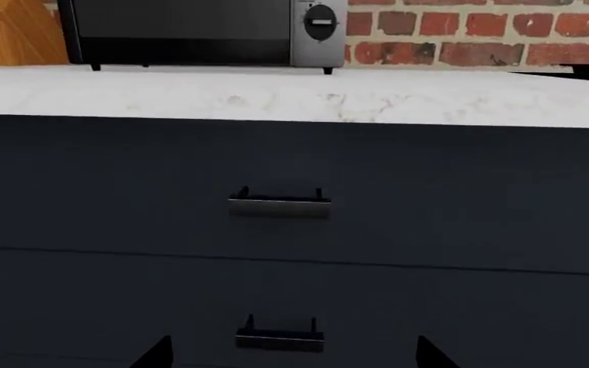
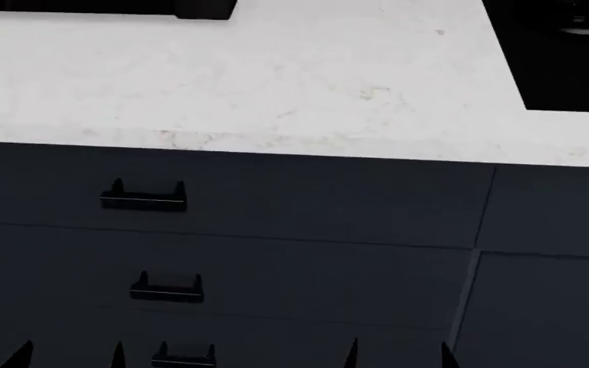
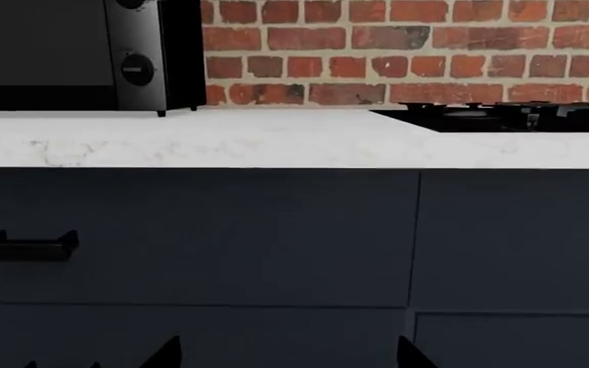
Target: Navigate to the shelves.
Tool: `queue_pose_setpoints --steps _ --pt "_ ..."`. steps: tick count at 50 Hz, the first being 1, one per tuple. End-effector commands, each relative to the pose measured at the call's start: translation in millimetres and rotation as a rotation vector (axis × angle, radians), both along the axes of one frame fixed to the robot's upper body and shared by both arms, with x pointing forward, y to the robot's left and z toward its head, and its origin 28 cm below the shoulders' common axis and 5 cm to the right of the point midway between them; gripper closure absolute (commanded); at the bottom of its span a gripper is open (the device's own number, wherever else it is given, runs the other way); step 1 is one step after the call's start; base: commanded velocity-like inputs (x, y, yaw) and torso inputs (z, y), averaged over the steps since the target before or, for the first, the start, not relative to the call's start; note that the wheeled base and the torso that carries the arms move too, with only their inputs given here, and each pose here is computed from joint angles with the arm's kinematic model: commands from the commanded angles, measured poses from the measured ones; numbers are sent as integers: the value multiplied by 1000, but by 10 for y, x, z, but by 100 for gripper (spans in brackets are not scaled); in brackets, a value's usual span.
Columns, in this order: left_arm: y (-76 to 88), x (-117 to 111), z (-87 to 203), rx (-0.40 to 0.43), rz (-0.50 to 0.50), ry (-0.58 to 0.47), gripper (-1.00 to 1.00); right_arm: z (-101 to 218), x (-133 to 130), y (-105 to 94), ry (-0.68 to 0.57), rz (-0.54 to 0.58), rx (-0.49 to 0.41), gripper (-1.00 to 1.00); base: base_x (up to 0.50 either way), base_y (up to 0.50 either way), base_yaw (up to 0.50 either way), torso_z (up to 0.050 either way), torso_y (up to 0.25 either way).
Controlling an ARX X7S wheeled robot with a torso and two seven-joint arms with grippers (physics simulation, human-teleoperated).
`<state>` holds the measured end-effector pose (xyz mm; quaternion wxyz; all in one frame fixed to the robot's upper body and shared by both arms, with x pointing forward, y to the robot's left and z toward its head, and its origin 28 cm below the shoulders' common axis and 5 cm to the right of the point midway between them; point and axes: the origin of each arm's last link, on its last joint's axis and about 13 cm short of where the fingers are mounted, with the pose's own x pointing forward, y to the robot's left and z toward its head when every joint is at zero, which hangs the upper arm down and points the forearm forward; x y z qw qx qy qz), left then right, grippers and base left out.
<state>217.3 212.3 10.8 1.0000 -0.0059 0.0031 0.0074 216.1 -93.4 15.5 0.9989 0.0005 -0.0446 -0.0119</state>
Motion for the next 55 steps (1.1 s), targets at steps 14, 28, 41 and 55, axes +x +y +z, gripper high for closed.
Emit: queue_pose_setpoints --steps 14,28,41,55 --pt "-3 4 -8 1 0 0 -100 -7 11 -7 12 6 15 -100 1 -12 0 0 0" --pt "5 1 -5 0 1 0 -100 2 -4 1 10 8 7 -100 -395 -19 0 0 0" --pt "3 3 -4 0 1 0 -100 2 -5 0 10 10 3 -100 -499 -23 0 0 0" --pt "3 4 -4 0 1 1 -100 -9 4 0 11 10 2 -100 -499 -23 0 0 0"
